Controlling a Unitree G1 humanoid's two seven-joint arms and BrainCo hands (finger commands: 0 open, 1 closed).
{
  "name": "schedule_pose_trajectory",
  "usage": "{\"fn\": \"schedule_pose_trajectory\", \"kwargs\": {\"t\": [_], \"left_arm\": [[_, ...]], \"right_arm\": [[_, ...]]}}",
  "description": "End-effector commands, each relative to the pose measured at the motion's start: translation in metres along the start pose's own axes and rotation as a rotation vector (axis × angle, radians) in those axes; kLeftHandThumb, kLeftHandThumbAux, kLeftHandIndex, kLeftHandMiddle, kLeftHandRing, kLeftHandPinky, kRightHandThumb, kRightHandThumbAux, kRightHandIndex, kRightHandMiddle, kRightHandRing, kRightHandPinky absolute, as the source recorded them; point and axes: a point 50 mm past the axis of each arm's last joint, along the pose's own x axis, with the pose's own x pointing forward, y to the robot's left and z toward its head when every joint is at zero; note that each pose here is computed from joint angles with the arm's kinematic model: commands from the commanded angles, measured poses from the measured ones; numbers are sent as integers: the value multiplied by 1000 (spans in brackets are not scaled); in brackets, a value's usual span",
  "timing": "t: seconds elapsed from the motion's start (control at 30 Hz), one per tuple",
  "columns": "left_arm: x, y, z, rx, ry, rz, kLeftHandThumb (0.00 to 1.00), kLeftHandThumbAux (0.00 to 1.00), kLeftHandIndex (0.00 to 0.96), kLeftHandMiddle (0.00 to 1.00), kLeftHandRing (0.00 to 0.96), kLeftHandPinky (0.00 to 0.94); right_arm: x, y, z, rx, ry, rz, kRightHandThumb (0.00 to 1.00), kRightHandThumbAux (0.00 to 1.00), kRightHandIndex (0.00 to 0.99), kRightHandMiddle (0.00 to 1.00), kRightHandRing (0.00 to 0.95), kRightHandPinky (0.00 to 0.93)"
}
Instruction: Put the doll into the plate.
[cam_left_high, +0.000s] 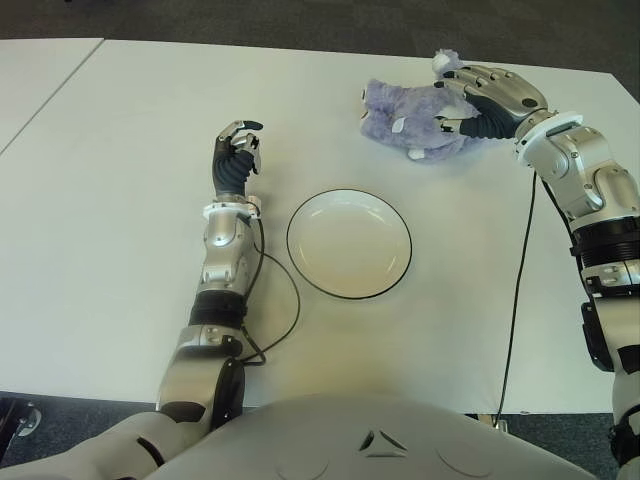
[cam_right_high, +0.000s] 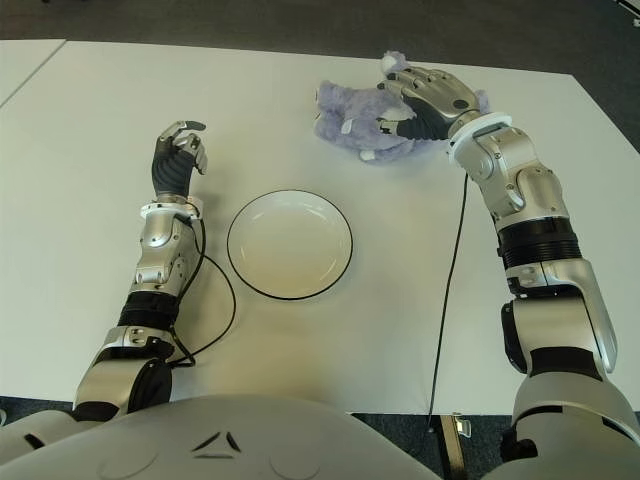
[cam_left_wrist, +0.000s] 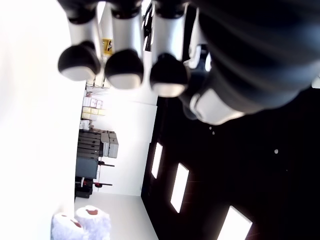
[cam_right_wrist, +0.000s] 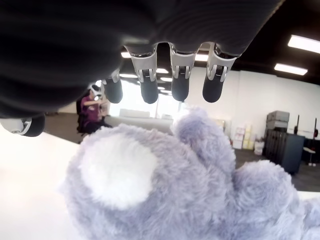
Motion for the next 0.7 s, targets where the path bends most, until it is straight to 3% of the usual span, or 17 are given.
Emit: {"fn": "schedule_pose_trajectory", "kwargs": {"t": [0.03, 0.7], "left_arm": [[-36, 13, -46, -12, 190, 75, 710, 705, 442, 869, 873, 855], [-36, 12, -46, -9, 187, 72, 710, 705, 442, 871, 874, 856]], "right_arm": [[3, -3, -3, -6, 5, -14, 474, 151, 0, 0, 0, 0], [8, -9, -12, 27, 39, -25, 481, 146, 0, 0, 0, 0]]}}
